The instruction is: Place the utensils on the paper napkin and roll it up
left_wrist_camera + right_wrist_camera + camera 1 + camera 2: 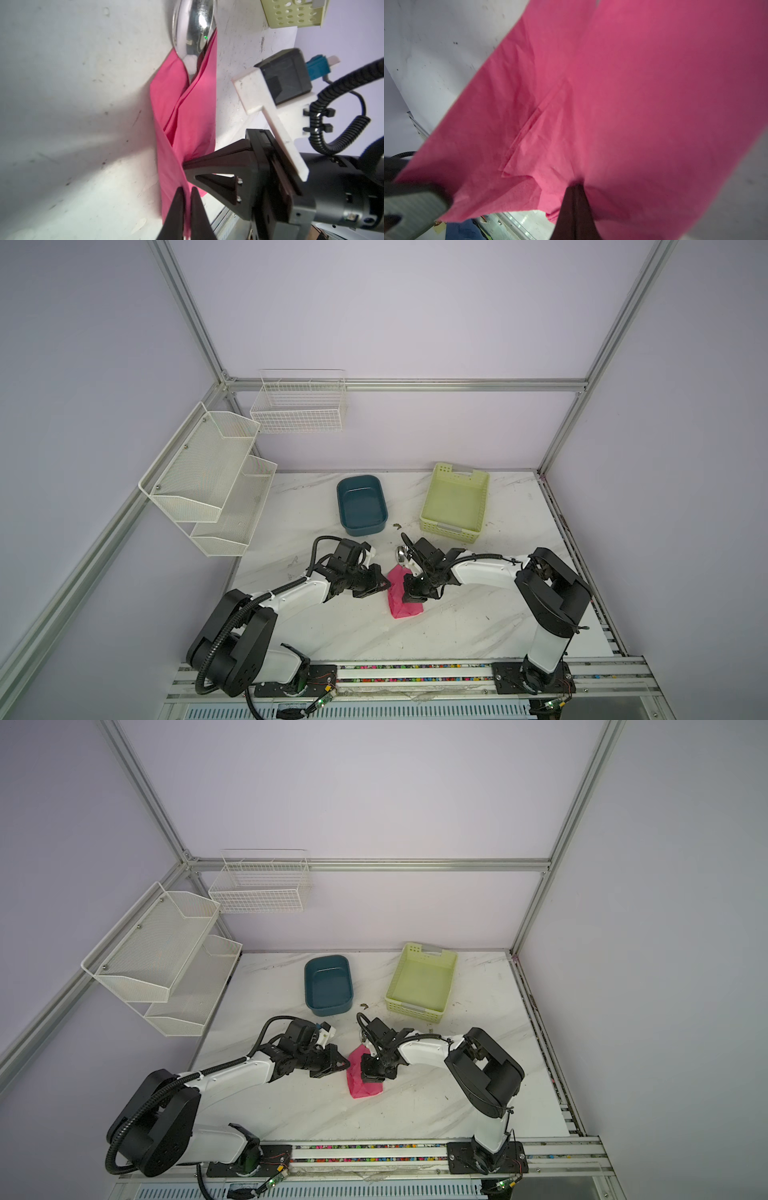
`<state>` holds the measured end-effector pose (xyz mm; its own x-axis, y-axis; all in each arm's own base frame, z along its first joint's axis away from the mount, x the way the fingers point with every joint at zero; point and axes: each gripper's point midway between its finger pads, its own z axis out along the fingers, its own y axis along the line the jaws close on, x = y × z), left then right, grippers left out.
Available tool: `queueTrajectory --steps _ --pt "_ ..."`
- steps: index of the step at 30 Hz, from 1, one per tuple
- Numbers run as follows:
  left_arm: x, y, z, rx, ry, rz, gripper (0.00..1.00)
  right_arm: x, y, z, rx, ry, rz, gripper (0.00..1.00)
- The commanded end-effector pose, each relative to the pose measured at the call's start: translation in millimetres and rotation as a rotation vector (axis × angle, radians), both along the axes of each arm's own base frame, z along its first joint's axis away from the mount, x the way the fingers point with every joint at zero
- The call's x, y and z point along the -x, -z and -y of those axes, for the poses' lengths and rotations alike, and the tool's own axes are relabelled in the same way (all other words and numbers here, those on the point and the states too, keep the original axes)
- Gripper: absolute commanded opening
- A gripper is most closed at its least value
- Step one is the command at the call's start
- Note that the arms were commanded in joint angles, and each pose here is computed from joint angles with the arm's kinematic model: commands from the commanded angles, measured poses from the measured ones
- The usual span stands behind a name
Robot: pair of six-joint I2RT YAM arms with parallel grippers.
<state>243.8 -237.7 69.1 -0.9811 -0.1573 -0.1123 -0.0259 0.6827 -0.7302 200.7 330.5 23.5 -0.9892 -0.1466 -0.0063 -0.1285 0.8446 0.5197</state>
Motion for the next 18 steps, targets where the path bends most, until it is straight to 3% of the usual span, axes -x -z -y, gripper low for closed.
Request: queueTrajectory --steps 1,10,18 --pt "-15.9 -22.9 29.1 0.082 0.044 0.017 0.10 17.4 22.4 25.0 0.118 0.001 -0.055 0.00" --pt "-17.0 1.7 47.6 0.041 0.070 -0.052 0.10 17.1 20.1 24.3 0.114 -0.001 -0.053 0.00" --pt "-5.9 39.0 29.6 -0.117 0.049 -0.166 0.09 15.7 5.1 18.7 0.074 -0.004 -0.039 0.01"
